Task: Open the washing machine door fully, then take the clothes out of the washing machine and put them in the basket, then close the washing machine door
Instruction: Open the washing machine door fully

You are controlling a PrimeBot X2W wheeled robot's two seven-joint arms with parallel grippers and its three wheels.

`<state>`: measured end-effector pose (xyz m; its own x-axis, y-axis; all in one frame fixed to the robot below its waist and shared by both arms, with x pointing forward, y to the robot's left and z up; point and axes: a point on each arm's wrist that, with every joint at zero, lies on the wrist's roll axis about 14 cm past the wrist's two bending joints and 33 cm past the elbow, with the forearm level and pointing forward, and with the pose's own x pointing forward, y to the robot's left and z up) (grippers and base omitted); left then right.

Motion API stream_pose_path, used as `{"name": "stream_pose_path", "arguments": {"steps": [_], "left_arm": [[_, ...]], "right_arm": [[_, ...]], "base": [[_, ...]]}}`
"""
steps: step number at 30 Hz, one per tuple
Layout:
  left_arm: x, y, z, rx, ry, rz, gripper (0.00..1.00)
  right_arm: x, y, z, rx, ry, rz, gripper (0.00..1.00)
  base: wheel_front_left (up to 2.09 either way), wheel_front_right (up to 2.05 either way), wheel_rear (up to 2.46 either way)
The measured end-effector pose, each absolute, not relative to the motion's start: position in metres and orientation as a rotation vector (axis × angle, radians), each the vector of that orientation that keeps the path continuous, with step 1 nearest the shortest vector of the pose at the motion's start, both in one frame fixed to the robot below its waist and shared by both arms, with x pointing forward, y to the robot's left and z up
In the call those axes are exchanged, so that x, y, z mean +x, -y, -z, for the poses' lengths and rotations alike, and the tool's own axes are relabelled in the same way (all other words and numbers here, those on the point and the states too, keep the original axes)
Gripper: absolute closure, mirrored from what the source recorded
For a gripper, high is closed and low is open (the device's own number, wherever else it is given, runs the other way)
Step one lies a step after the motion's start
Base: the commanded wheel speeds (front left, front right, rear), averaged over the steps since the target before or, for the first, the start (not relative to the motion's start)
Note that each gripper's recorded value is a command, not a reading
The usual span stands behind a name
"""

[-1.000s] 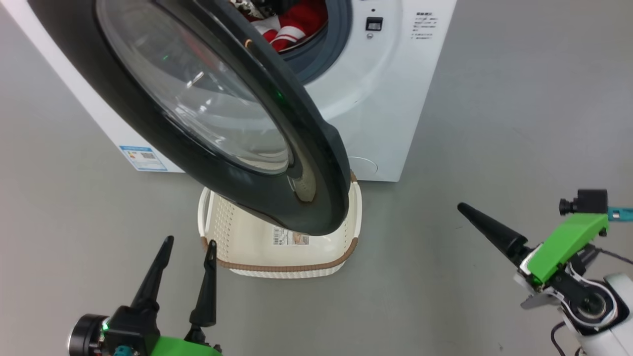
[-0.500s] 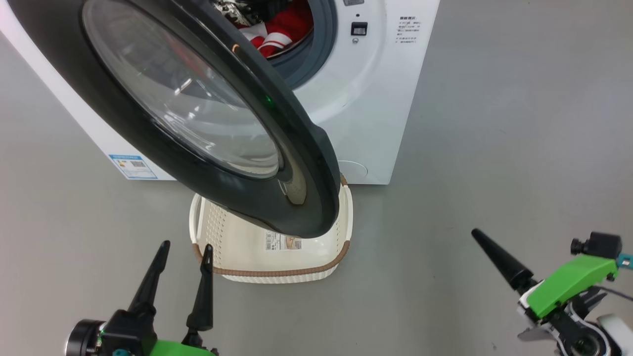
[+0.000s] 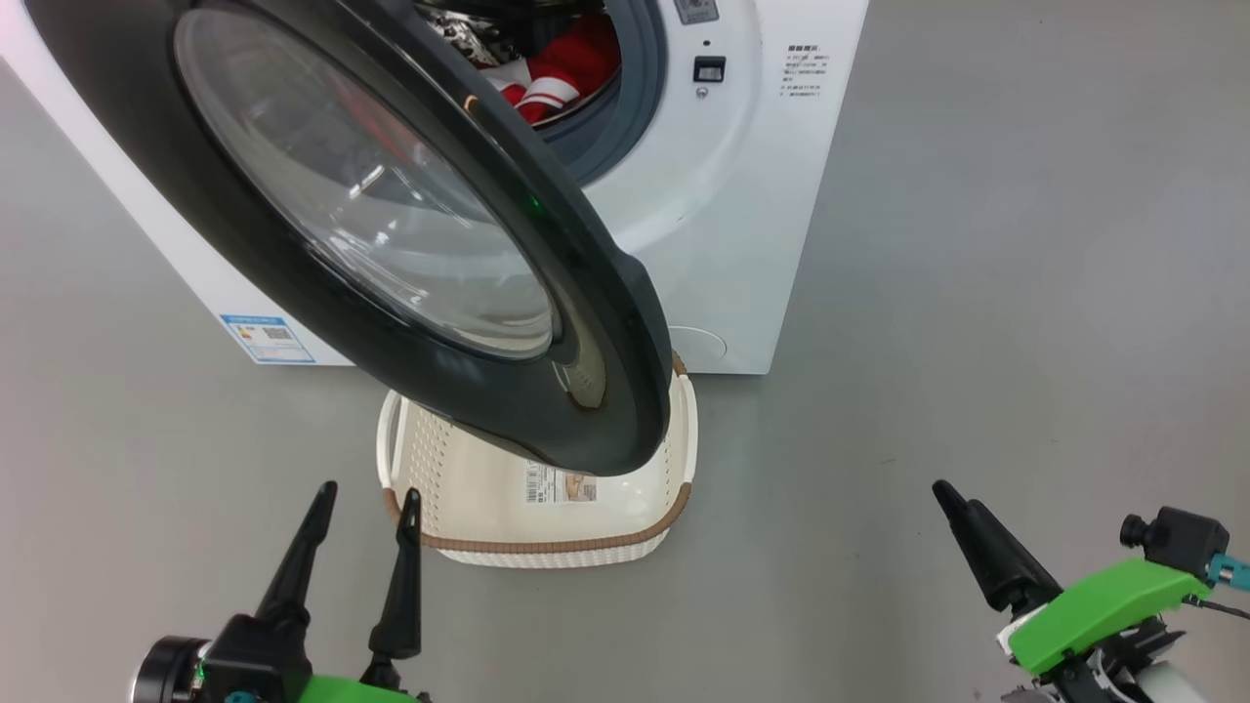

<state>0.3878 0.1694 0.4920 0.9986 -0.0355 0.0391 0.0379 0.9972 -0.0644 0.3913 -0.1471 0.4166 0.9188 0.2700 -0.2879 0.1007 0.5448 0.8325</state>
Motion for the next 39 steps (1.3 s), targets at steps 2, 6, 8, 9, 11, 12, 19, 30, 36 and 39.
{"name": "stream_pose_path", "arguments": {"steps": [2, 6, 8, 9, 11, 12, 19, 30, 36, 39], "left_arm": [[0.387, -0.17, -0.491, -0.065, 0.035, 0.036, 0.0], [0.387, -0.169, -0.491, -0.065, 0.033, 0.037, 0.0], [0.386, -0.169, -0.49, -0.066, 0.032, 0.038, 0.0], [0.386, -0.169, -0.49, -0.066, 0.03, 0.039, 0.0], [0.385, -0.168, -0.487, -0.066, 0.024, 0.039, 0.0], [0.384, -0.168, -0.487, -0.067, 0.022, 0.04, 0.0], [0.385, -0.167, -0.485, -0.068, 0.018, 0.043, 0.0], [0.386, -0.166, -0.486, -0.068, 0.02, 0.045, 0.0], [0.386, -0.167, -0.484, -0.068, 0.015, 0.043, 0.0], [0.386, -0.167, -0.484, -0.067, 0.014, 0.042, 0.0]], "right_arm": [[0.389, 0.15, -0.415, 0.936, -0.39, -0.103, 0.0], [0.384, 0.152, -0.409, 0.835, -0.37, -0.11, 0.0], [0.38, 0.152, -0.405, 0.788, -0.373, -0.119, 0.0], [0.38, 0.153, -0.405, 0.774, -0.37, -0.119, 0.0], [0.38, 0.155, -0.404, 0.74, -0.364, -0.124, 0.0], [0.381, 0.157, -0.406, 0.717, -0.354, -0.127, 0.0], [0.401, 0.18, -0.434, 0.581, -0.199, -0.091, 0.0], [0.393, 0.209, -0.446, 0.367, -0.106, 0.0, 0.0], [0.389, 0.218, -0.449, 0.302, -0.085, 0.032, 0.0], [0.385, 0.22, -0.445, 0.274, -0.095, 0.044, 0.0]], "base": [[0.0, 0.0, 0.0], [0.0, 0.0, 0.0], [0.0, 0.0, 0.0], [0.0, 0.0, 0.0], [0.0, 0.0, 0.0], [0.0, 0.0, 0.0], [0.0, 0.0, 0.0], [0.0, 0.0, 0.0], [0.0, 0.0, 0.0], [0.0, 0.0, 0.0]]}}
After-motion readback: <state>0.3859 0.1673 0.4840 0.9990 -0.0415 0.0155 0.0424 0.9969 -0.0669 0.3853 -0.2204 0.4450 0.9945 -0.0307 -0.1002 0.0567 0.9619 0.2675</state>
